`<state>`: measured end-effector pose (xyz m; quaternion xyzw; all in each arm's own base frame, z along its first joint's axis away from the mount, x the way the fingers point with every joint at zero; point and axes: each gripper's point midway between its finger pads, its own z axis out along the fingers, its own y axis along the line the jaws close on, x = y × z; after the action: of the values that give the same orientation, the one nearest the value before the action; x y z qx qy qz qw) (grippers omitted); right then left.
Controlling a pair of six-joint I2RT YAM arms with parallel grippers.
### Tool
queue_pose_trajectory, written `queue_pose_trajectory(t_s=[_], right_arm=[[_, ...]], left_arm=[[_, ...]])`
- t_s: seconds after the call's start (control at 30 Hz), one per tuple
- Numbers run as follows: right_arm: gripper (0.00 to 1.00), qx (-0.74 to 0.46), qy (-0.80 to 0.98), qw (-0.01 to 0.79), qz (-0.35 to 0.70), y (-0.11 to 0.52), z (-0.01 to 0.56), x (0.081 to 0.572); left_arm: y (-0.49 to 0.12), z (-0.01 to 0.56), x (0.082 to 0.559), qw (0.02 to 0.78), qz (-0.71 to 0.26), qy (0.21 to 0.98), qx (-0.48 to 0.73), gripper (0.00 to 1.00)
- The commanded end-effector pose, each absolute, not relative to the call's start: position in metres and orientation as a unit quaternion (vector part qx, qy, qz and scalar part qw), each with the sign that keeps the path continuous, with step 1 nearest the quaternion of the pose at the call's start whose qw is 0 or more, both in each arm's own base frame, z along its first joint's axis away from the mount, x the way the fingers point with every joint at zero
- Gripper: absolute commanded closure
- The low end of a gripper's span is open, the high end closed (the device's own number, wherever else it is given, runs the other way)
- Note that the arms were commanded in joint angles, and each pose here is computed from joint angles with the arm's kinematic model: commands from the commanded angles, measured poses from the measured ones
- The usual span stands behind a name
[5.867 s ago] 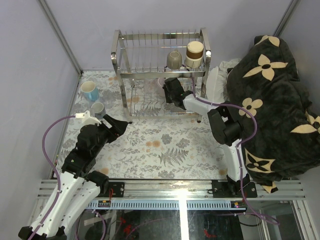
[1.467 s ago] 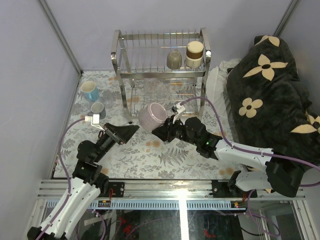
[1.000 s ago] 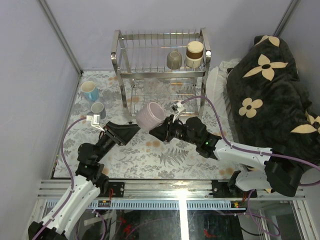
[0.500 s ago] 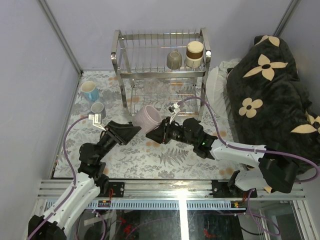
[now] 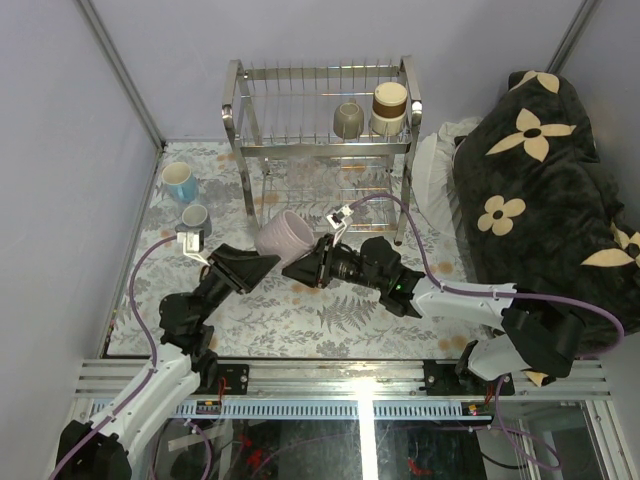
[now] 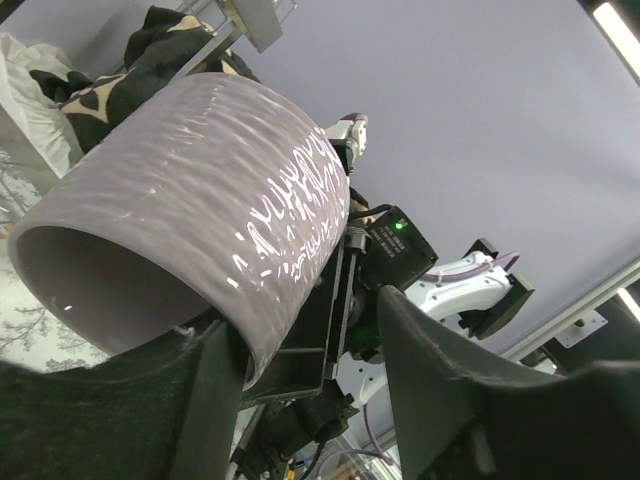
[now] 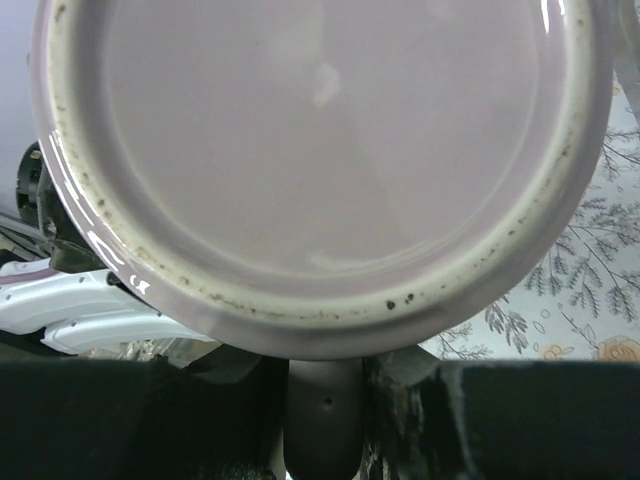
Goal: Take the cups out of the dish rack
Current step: Place the cup at the center of the board.
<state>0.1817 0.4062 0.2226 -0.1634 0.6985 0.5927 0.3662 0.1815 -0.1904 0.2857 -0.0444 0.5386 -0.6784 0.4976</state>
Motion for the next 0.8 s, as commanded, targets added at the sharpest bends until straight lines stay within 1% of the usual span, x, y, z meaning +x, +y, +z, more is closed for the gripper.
queue_pose_trajectory(t_s=[0.0, 0.03, 0.07, 0.37, 0.5, 0.63, 0.7, 0.77], right_arm=[[1.0, -0.168, 0.571, 0.426, 0.681, 0.41, 0.313, 0.173], [1.0, -0.167, 0.568, 0.424, 0.685, 0.411, 0.314, 0.172], [1.0, -0.166, 0.565, 0.423, 0.689, 0.411, 0.314, 0.171], [1.0, -0.171, 0.566, 0.401, 0.699, 0.418, 0.309, 0.167], [1.0, -0.171, 0.568, 0.399, 0.699, 0.419, 0.306, 0.166], [1.0, -0.172, 0.569, 0.396, 0.7, 0.421, 0.304, 0.166], [1.0, -0.173, 0.568, 0.394, 0.701, 0.422, 0.304, 0.164], [1.0, -0.174, 0.569, 0.392, 0.702, 0.423, 0.303, 0.163]], left_arm=[[-0.186, 0.313, 0.164, 0.52, -0.703, 0.485, -0.013, 0.54], [-0.186, 0.313, 0.163, 0.52, -0.705, 0.483, -0.013, 0.58], [-0.186, 0.313, 0.163, 0.519, -0.705, 0.482, -0.014, 0.6], [-0.186, 0.31, 0.166, 0.52, -0.697, 0.493, -0.017, 0.58], [-0.185, 0.308, 0.168, 0.525, -0.69, 0.498, -0.022, 0.59], [-0.186, 0.308, 0.17, 0.524, -0.688, 0.501, -0.025, 0.64], [-0.186, 0.307, 0.172, 0.524, -0.687, 0.503, -0.027, 0.72], [-0.186, 0.305, 0.174, 0.522, -0.685, 0.508, -0.031, 0.74]])
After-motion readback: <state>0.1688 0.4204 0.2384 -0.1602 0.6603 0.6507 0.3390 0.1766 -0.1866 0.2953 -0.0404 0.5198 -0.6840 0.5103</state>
